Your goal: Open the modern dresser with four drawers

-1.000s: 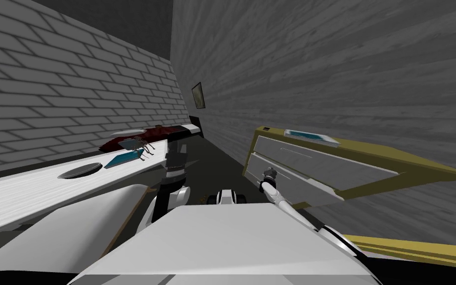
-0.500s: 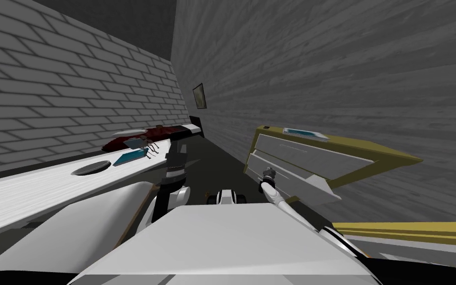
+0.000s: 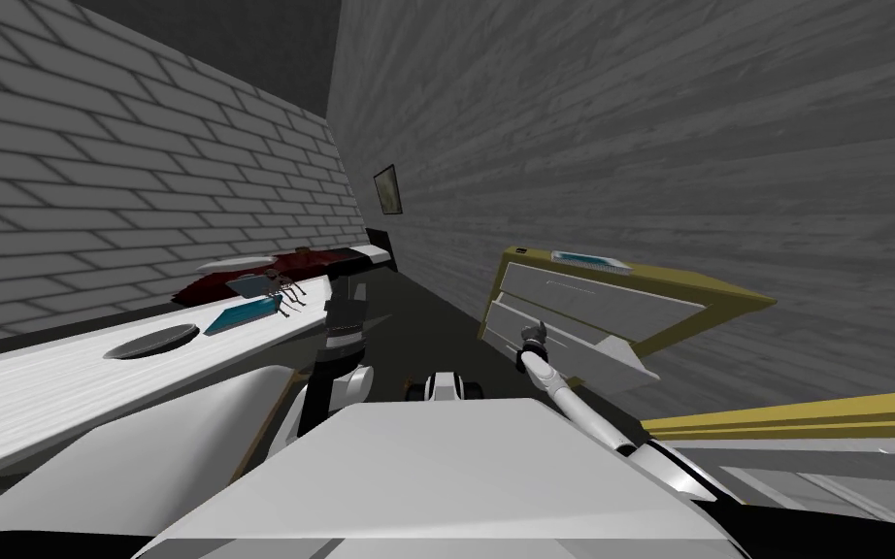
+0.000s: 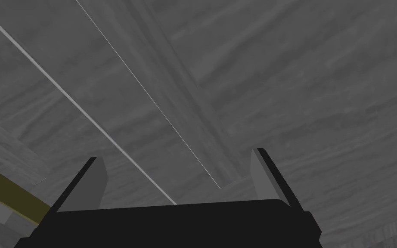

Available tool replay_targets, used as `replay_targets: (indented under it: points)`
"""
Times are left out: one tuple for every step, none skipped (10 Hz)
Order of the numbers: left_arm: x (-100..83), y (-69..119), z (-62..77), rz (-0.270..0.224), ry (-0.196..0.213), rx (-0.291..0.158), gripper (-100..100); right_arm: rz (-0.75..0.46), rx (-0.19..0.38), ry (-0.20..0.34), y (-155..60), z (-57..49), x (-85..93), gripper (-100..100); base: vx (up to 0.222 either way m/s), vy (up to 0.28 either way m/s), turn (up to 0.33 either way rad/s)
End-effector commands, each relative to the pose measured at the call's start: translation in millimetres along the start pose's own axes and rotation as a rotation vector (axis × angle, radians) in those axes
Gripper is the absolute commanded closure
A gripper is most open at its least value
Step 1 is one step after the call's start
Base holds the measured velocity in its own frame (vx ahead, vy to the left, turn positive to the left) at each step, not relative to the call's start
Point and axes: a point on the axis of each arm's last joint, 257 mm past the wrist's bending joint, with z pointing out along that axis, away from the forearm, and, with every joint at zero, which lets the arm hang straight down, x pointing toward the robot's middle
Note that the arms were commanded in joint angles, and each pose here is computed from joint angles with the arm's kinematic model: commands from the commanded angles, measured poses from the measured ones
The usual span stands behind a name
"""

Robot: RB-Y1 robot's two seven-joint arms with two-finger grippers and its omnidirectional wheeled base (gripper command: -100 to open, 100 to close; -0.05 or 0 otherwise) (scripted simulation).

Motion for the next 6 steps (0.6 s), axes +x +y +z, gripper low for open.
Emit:
replay_targets:
  points:
    - [0.0, 0.0, 0.0, 0.000, 0.000, 0.000, 0, -0.001, -0.012, -0.015, -10, 14.9, -0.5, -100, 0.014, 0.082, -0.036]
    - [0.0, 0.0, 0.0, 0.000, 0.000, 0.000, 0, -0.001, -0.017, -0.022, -17, 22.5, -0.8, -100, 0.001, 0.066, -0.052]
    - [0.0, 0.0, 0.0, 0.000, 0.000, 0.000, 0, -0.001, -0.021, -0.030, -24, 30.0, -1.2, -100, -0.007, 0.089, -0.094]
    - [0.0, 0.0, 0.0, 0.000, 0.000, 0.000, 0, -0.001, -0.026, -0.037, -31, 37.2, -1.6, -100, -0.002, 0.111, -0.086]
    - [0.0, 0.0, 0.0, 0.000, 0.000, 0.000, 0, 0.000, -0.030, -0.045, -39, 44.3, -2.1, -100, 0.007, 0.121, -0.081]
    - [0.0, 0.0, 0.0, 0.000, 0.000, 0.000, 0, -0.002, -0.038, -0.038, -27, 34.7, 0.9, -100, 0.008, 0.053, -0.026]
